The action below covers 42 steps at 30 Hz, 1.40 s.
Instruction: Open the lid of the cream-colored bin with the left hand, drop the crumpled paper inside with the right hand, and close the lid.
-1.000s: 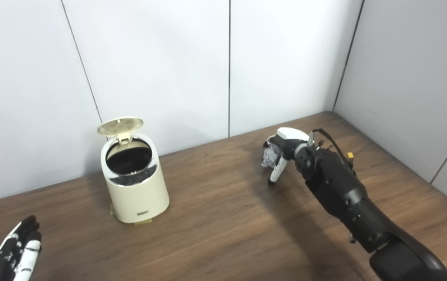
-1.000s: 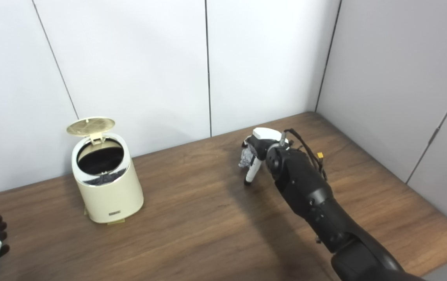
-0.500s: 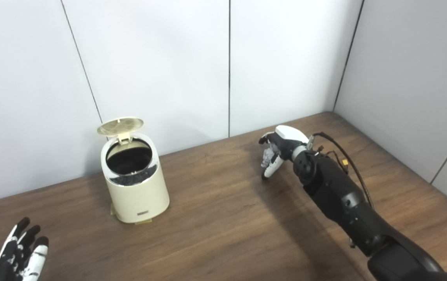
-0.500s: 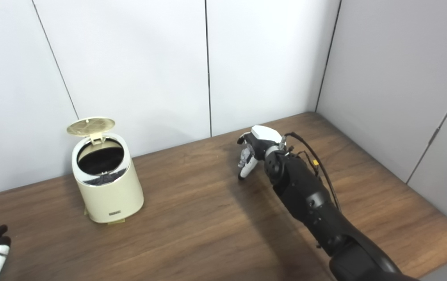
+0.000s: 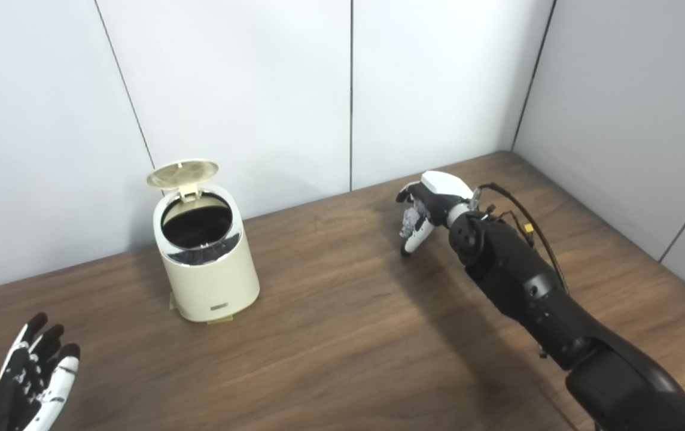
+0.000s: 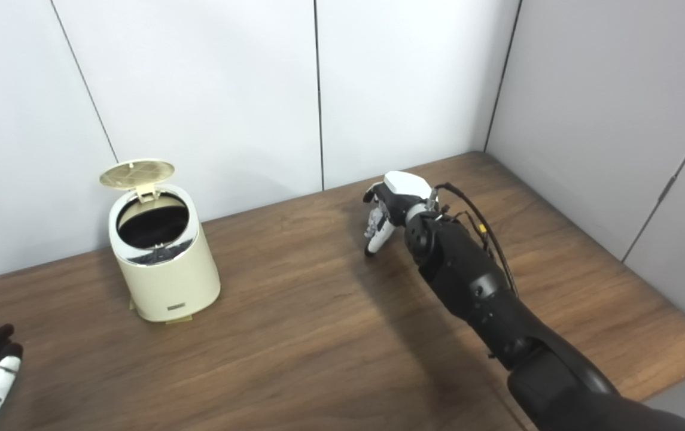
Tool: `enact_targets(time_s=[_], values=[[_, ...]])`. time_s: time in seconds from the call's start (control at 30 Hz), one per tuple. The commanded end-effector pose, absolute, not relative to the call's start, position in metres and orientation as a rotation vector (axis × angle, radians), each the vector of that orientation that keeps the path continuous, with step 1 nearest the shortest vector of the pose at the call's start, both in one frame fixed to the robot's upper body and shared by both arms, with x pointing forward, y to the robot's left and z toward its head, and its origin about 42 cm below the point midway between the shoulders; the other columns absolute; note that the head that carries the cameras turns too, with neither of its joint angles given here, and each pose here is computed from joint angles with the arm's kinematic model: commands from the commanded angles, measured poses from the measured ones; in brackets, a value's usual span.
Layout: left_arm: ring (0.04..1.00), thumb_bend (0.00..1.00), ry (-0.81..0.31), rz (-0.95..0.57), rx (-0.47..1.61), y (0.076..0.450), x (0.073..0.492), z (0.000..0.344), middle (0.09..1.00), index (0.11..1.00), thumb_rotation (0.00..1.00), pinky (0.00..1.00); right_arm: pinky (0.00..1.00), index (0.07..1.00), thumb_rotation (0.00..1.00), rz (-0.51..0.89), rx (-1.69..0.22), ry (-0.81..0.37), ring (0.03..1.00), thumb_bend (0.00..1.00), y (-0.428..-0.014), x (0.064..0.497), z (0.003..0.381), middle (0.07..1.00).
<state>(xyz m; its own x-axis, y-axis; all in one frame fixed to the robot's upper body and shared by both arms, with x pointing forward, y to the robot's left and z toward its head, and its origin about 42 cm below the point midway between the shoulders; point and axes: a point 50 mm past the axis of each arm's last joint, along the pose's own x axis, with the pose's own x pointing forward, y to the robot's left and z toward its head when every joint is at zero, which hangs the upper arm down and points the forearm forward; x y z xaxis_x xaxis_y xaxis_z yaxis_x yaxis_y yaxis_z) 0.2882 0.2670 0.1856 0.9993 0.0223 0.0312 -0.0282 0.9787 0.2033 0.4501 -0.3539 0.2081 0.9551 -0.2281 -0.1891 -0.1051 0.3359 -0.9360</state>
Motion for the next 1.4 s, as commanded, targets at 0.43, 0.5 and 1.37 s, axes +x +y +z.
enact_targets(time_s=[0.43, 0.5, 1.37], values=[[0.938, 0.35, -0.117, 0.005, 0.239, 0.27, 0.291, 0.202, 0.906, 0.976, 0.43, 0.94, 0.44, 0.481, 0.0, -0.194, -1.249, 0.19, 0.428, 0.51, -0.364, 0.442, 0.237, 0.5], [0.934, 0.35, -0.117, 0.004, 0.234, 0.27, 0.291, 0.202, 0.907, 0.973, 0.43, 0.93, 0.43, 0.469, 0.0, -0.201, -1.248, 0.184, 0.432, 0.51, -0.364, 0.441, 0.237, 0.497], [0.935, 0.4, -0.099, 0.0, 0.232, 0.263, 0.291, 0.186, 0.908, 0.965, 0.45, 0.94, 0.37, 0.5, 0.0, -0.165, -1.167, -0.093, 0.404, 0.5, -0.319, 0.43, 0.278, 0.48]])
